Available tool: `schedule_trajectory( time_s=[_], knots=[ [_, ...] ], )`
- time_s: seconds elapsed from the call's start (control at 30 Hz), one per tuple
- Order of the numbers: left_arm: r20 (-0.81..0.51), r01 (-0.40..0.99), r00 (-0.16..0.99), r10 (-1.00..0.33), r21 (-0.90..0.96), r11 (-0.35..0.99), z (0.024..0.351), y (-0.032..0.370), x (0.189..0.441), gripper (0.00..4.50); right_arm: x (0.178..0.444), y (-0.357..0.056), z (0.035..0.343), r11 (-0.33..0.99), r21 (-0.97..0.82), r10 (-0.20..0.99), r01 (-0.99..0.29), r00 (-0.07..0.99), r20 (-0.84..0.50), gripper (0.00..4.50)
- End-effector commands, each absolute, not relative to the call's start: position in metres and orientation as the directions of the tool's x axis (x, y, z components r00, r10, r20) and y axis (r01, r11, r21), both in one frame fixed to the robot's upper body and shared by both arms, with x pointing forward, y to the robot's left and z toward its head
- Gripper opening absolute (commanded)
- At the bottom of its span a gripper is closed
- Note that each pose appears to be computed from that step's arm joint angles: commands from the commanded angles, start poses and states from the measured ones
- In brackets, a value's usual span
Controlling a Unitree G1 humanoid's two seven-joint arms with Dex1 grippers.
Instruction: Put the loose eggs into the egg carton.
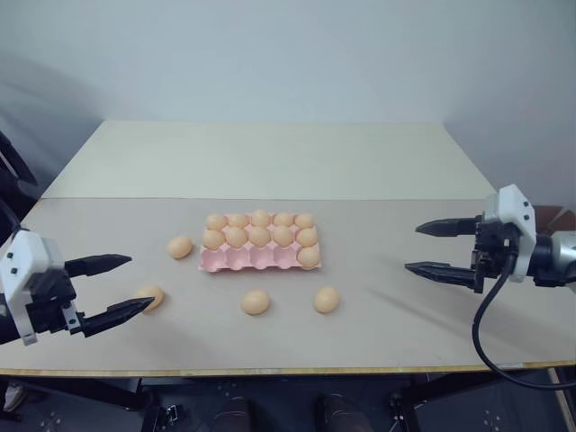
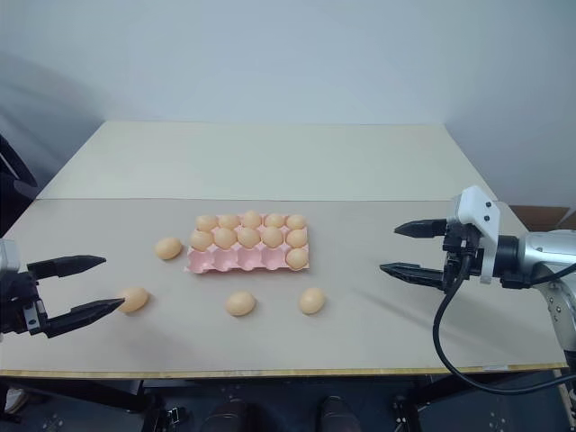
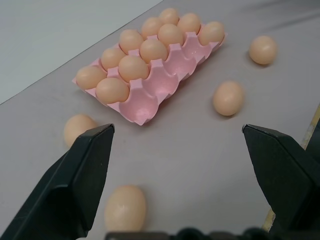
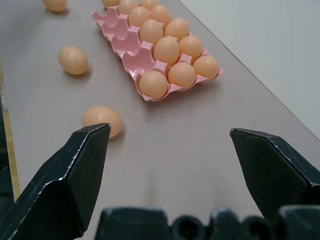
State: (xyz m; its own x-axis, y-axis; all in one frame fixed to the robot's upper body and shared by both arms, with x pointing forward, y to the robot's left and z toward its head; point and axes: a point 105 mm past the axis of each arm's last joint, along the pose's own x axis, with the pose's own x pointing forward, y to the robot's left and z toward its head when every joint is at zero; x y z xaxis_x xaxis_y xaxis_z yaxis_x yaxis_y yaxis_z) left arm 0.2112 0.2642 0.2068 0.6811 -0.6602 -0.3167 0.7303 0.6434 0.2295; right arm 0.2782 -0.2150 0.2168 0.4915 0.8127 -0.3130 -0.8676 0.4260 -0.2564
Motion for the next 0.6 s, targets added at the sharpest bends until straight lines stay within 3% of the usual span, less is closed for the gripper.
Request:
schedule_trajectory(
  time_s=[0.03, 0.4, 0.6],
  knots=[
    [-0.280, 0.716, 0.698, -0.659, 0.255, 0.650, 0.219, 0.264, 0.214, 4.47, 0.274, -0.215, 0.231, 0.417, -0.312, 0.818, -0.854, 0.502, -0.280, 4.50],
    [-0.312, 0.751, 0.660, -0.683, 0.254, 0.610, 0.226, 0.264, 0.211, 4.47, 0.273, -0.218, 0.236, 0.421, -0.302, 0.814, -0.855, 0.503, -0.289, 4.50],
    [-0.311, 0.787, 0.617, -0.723, 0.225, 0.575, 0.223, 0.254, 0.212, 4.47, 0.262, -0.208, 0.228, 0.350, -0.321, 0.811, -0.880, 0.456, -0.367, 4.50]
  ],
)
